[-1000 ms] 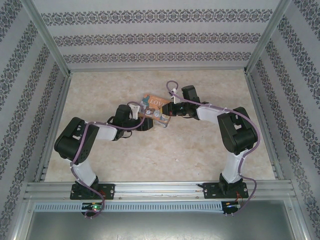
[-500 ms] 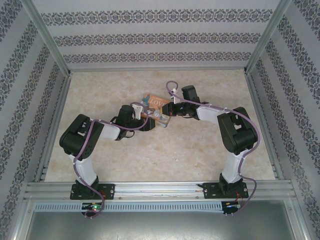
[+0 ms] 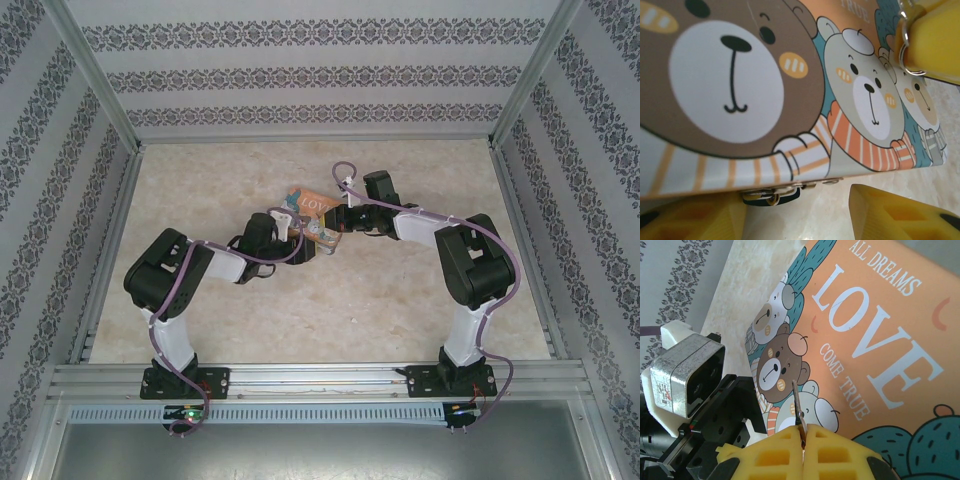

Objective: Unlock the padlock with the key

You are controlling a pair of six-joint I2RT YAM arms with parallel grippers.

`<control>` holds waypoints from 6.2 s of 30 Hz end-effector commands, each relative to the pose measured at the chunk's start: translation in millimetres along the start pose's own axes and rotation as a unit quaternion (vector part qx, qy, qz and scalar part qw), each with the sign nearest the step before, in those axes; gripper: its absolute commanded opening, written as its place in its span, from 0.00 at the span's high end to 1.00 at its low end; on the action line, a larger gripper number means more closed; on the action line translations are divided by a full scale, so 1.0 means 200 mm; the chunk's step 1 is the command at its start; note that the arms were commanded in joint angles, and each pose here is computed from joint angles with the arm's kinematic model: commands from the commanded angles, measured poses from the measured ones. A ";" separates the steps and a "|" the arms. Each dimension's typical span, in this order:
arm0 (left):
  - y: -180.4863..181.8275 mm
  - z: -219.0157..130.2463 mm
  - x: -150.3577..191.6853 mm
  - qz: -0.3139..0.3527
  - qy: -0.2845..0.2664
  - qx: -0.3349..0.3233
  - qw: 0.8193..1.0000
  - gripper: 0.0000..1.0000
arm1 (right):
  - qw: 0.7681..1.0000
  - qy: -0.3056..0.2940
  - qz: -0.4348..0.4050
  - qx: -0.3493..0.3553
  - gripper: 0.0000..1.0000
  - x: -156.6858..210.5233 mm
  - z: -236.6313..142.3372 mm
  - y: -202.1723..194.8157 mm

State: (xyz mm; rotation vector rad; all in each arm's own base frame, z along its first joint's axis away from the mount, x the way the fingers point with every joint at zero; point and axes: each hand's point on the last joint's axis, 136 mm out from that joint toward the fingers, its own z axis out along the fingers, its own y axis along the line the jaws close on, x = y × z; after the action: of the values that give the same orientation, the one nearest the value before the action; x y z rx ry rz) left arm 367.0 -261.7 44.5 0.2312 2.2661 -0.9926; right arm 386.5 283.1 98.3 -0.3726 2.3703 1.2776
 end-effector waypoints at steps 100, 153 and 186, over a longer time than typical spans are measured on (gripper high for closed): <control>-0.32 -0.10 -0.17 -0.174 0.028 0.052 0.983 0.77 | 0.951 -0.070 -0.246 0.176 1.00 0.31 -0.01 0.10; -0.13 -0.09 -0.12 -0.199 0.021 0.009 0.980 0.66 | 0.956 -0.130 -0.222 0.142 1.00 0.29 0.17 0.02; 0.01 -0.47 -0.23 -0.232 -0.134 0.012 0.963 0.43 | 0.995 -0.094 0.031 0.018 1.00 0.41 0.21 0.06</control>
State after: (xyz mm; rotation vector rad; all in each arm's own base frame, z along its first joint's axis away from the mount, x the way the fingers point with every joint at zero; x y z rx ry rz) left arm 351.5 -192.0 100.8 -0.4099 2.1904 -1.1516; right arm 323.4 318.8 37.0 -0.2254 2.2672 1.1225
